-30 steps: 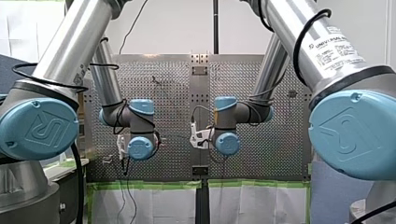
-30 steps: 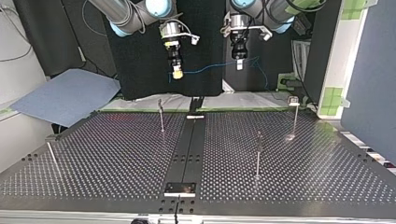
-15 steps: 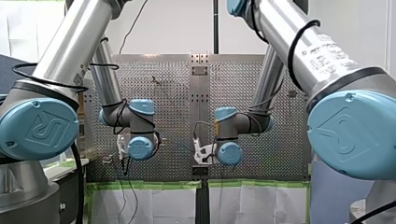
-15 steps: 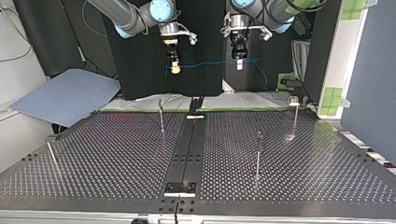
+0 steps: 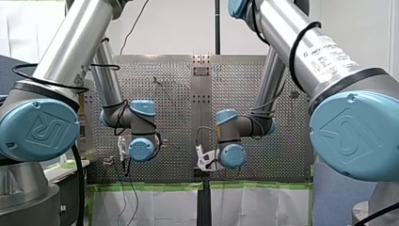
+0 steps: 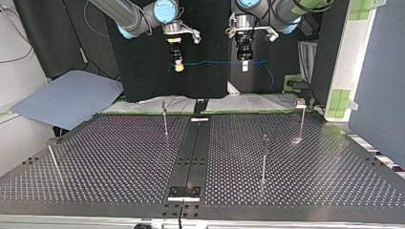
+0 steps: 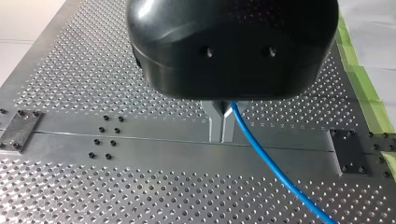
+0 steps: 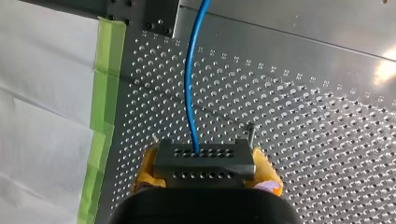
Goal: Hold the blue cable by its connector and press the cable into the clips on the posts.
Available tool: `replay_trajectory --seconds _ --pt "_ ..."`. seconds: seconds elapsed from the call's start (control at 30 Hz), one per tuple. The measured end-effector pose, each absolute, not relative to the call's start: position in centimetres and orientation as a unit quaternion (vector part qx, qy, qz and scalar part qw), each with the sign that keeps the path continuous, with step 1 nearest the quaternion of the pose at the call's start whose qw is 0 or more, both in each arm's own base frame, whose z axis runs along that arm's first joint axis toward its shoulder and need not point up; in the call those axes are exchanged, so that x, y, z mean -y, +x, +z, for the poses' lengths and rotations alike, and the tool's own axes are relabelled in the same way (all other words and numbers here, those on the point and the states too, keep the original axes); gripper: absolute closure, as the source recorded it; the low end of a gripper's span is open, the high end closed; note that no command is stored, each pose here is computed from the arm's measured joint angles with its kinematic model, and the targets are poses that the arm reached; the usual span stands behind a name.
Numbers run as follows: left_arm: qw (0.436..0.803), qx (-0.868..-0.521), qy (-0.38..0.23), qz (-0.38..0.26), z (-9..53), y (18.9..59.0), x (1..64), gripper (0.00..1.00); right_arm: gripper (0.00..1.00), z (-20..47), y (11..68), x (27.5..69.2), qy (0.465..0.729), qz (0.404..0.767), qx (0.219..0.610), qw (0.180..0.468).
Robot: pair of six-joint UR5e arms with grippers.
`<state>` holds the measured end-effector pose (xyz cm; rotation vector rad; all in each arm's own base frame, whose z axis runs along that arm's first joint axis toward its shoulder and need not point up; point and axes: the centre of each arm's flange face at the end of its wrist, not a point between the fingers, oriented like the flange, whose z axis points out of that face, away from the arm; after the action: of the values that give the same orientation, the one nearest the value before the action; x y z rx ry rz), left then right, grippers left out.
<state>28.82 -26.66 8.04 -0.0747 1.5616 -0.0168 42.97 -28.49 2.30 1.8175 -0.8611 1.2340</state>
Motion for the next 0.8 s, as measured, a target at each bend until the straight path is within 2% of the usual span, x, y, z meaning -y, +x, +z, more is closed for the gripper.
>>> replay_trajectory --seconds 0.17,0.33,0.53,0.8 --pt "0.699 -0.715 -0.021 0.006 7.4 27.5 26.4 1.0 1.0 4.1 43.1 29.1 0.701 0.485 0.351 0.388" --pt "0.69 -0.723 -0.006 0.03 7.8 25.9 26.0 1.0 1.0 6.8 43.5 29.7 0.679 0.515 0.361 0.378" --pt "0.687 -0.723 -0.016 0.063 9.2 25.8 25.1 1.0 1.0 10.3 44.0 30.3 0.656 0.548 0.354 0.378" --pt "0.688 -0.721 -0.013 0.084 11.5 26.2 24.8 1.0 1.0 12.7 45.3 30.9 0.643 0.567 0.343 0.383"
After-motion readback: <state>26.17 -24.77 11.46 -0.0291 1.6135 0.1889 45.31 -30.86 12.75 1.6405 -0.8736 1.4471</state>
